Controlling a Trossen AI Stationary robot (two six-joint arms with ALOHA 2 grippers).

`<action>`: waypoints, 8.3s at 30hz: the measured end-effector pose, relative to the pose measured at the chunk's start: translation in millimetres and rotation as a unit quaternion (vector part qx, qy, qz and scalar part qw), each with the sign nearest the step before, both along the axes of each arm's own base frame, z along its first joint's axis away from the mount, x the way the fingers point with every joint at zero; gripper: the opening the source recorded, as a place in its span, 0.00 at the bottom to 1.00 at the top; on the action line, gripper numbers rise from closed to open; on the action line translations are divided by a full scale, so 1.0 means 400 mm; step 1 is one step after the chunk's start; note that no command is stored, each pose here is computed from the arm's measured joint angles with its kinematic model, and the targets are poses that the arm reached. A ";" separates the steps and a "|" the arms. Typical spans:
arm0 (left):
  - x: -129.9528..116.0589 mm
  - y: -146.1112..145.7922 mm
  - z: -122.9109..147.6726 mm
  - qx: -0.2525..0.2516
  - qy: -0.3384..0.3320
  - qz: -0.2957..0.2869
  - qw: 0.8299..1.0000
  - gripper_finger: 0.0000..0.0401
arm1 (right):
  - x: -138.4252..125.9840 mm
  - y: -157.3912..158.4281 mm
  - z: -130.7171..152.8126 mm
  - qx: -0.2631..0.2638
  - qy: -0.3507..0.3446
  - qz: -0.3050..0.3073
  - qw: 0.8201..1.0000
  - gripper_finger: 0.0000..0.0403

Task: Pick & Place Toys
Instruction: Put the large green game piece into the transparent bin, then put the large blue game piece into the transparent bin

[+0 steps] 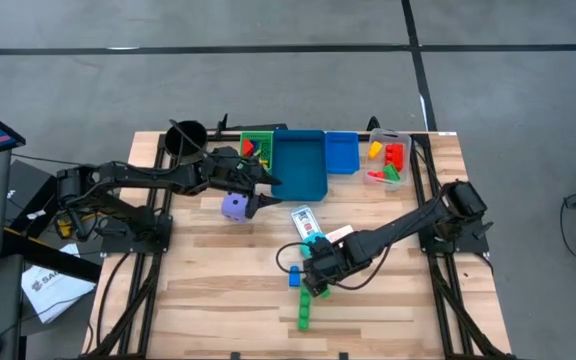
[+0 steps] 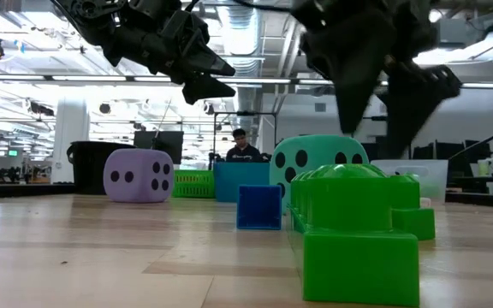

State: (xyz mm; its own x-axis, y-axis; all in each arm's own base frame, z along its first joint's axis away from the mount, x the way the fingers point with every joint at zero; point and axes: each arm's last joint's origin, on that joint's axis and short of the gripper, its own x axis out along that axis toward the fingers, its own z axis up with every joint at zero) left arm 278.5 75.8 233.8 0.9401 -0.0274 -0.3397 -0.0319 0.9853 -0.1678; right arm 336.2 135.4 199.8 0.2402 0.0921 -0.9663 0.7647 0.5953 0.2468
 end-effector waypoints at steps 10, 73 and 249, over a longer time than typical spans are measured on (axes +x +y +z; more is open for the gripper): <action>0.000 0.000 0.000 0.000 0.000 0.000 1.000 0.71 | -0.007 0.006 -0.030 0.000 0.013 -0.006 1.000 0.78; -0.005 0.001 -0.013 -0.039 0.030 0.031 0.998 0.71 | -0.209 -0.125 0.255 -0.220 -0.083 -0.072 0.969 0.31; -0.152 -0.045 0.028 0.170 0.204 0.092 0.960 0.71 | 0.240 -0.022 0.033 0.028 -0.025 -0.153 0.987 0.62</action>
